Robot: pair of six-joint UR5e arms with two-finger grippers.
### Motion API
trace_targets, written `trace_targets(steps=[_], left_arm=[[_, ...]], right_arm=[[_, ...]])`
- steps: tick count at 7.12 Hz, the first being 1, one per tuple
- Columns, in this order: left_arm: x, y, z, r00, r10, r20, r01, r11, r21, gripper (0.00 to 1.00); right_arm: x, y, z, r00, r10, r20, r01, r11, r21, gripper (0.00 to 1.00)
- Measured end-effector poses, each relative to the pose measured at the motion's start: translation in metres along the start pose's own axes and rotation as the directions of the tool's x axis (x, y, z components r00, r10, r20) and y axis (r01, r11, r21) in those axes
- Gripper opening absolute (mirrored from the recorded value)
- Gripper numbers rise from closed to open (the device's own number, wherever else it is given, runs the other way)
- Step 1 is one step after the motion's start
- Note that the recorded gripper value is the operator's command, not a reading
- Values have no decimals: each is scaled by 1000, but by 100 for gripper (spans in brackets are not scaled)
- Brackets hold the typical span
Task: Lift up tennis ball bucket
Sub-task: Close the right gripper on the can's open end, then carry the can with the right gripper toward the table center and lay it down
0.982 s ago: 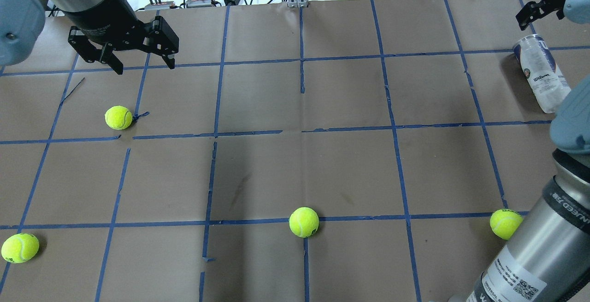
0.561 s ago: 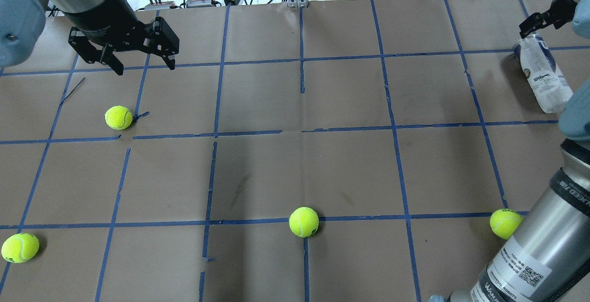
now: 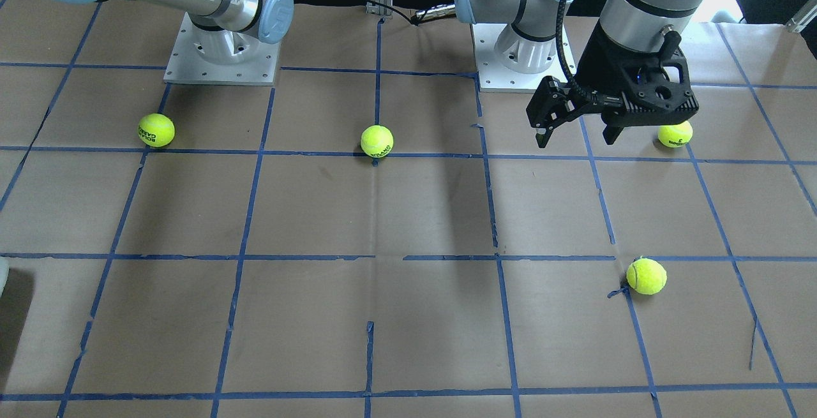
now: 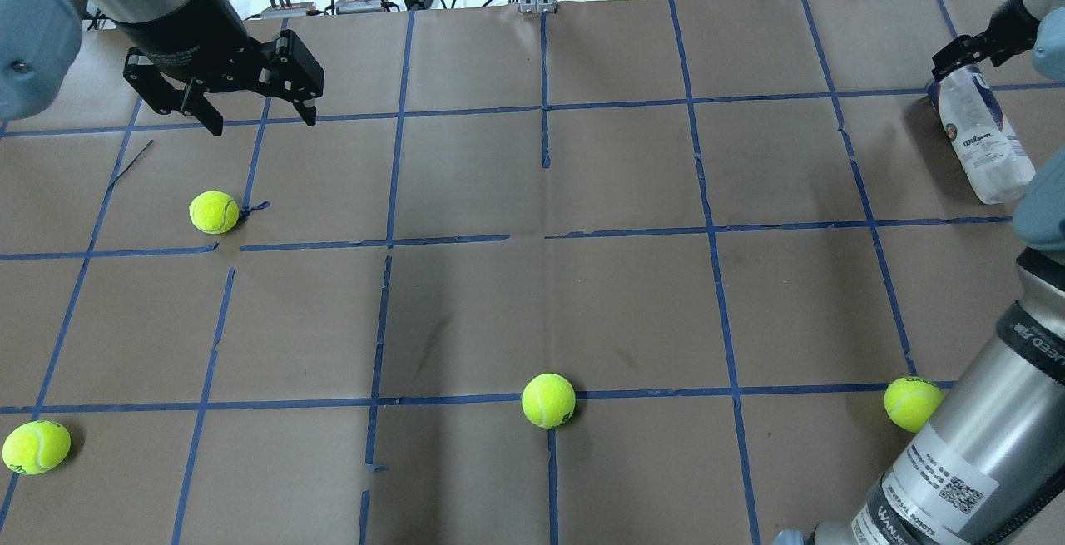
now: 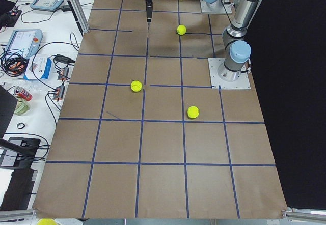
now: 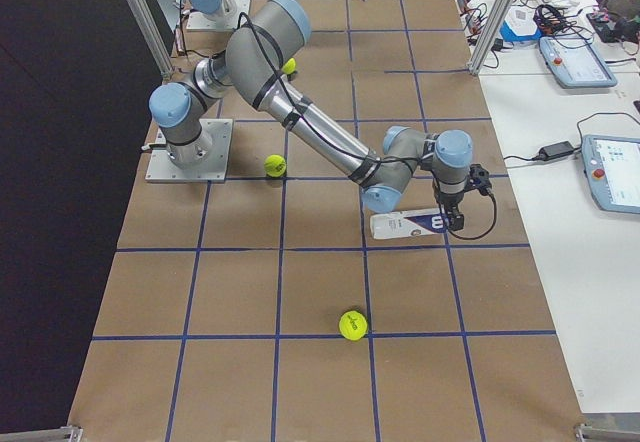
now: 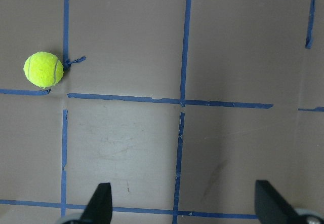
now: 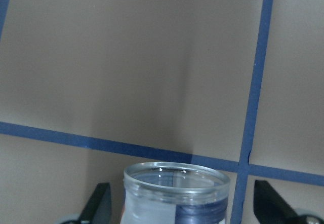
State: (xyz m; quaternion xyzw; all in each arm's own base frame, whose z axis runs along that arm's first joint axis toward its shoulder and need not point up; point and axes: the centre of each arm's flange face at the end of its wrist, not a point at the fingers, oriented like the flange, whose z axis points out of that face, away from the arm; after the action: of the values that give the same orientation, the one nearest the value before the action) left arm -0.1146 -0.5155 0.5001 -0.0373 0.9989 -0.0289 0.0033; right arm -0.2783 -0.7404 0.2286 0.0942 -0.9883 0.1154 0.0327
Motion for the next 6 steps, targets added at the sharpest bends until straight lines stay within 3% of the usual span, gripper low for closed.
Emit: trace_targets(steps=[3, 4, 5, 6], left_arm=[[0, 0, -1, 1000, 0, 0, 0, 1000, 1, 100], [0, 0, 0, 1000, 0, -1, 0, 1000, 1, 100], [0, 0, 0, 1000, -1, -1, 1, 1000, 1, 100], [-1, -1, -1, 1000, -1, -1, 1, 1000, 3, 100]], right_arm=[[1, 6, 14, 999, 13, 39, -13, 1000, 5, 98], [2, 7, 16, 998, 17, 57, -18, 1000, 16, 90], [6, 10, 17, 997, 25, 69, -26, 999, 24, 64], [8, 12, 17, 997, 29, 73, -31, 999, 25, 51]])
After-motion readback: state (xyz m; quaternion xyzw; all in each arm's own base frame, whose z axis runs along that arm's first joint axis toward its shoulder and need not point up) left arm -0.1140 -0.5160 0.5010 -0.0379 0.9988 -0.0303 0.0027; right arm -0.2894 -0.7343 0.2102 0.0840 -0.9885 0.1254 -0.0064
